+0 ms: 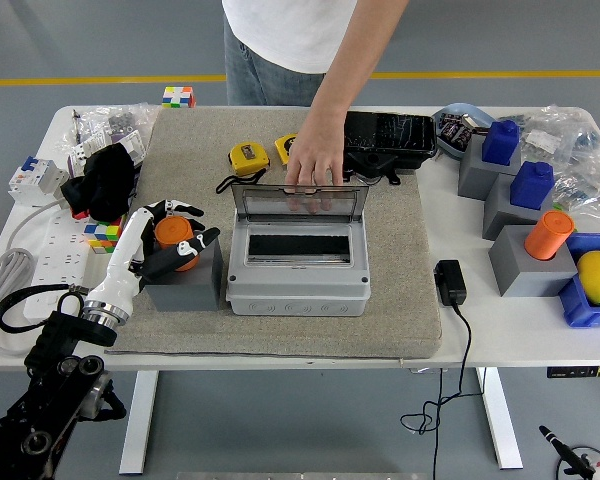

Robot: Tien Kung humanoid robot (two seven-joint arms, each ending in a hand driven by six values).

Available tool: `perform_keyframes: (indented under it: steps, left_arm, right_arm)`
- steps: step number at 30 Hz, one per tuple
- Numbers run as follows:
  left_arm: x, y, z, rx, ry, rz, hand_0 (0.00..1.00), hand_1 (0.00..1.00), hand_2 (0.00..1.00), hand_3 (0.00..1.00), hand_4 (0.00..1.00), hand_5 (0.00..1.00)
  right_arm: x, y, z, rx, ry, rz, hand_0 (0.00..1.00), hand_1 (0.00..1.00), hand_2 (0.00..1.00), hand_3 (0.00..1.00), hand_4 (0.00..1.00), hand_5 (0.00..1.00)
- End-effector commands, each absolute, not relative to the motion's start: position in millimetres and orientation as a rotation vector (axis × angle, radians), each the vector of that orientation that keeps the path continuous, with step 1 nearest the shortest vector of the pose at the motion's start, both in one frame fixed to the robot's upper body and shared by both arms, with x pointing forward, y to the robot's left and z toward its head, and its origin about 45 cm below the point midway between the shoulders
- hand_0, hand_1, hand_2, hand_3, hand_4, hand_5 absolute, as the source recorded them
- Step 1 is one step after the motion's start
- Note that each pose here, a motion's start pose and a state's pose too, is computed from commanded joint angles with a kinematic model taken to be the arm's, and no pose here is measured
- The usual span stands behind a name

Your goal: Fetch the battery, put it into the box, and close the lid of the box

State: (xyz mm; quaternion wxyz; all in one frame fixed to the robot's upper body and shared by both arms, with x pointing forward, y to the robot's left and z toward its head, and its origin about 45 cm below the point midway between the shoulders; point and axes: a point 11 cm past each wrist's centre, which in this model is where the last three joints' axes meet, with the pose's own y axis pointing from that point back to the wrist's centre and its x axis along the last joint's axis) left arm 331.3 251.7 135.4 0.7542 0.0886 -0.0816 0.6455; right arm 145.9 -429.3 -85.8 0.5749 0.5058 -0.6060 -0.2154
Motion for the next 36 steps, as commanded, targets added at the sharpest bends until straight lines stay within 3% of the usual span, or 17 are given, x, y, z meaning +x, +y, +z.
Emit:
perform_keyframes:
  steps: [30, 31, 36]
  left_arm:
    - [330.0, 248.3, 140.8, 0.180, -0.204, 1.409, 0.478, 0.561, 0.450, 0.464, 0.998, 0.395]
    - [330.4, 248.4, 141.3, 0.179, -0.205, 1.410, 0.409, 0.519, 0.433, 0.447, 0.998, 0.390]
    - [331.3, 248.7, 141.4, 0.179, -0.205, 1.411, 0.409, 0.519, 0.433, 0.447, 0.998, 0.390]
  right_arm:
    - [145.7, -430.6, -85.4, 1.184, -1.412, -0.499, 0.872, 0.841, 0.813, 0.856, 0.998, 0.998]
    - [145.7, -430.4, -85.5, 1.184, -1.412, -0.499, 0.872, 0.841, 0.813, 0.856, 0.998, 0.998]
    - [146.9, -430.1, -85.2, 1.185, -1.414, -0.498, 0.872, 0.841, 0.813, 0.856, 0.998, 0.998]
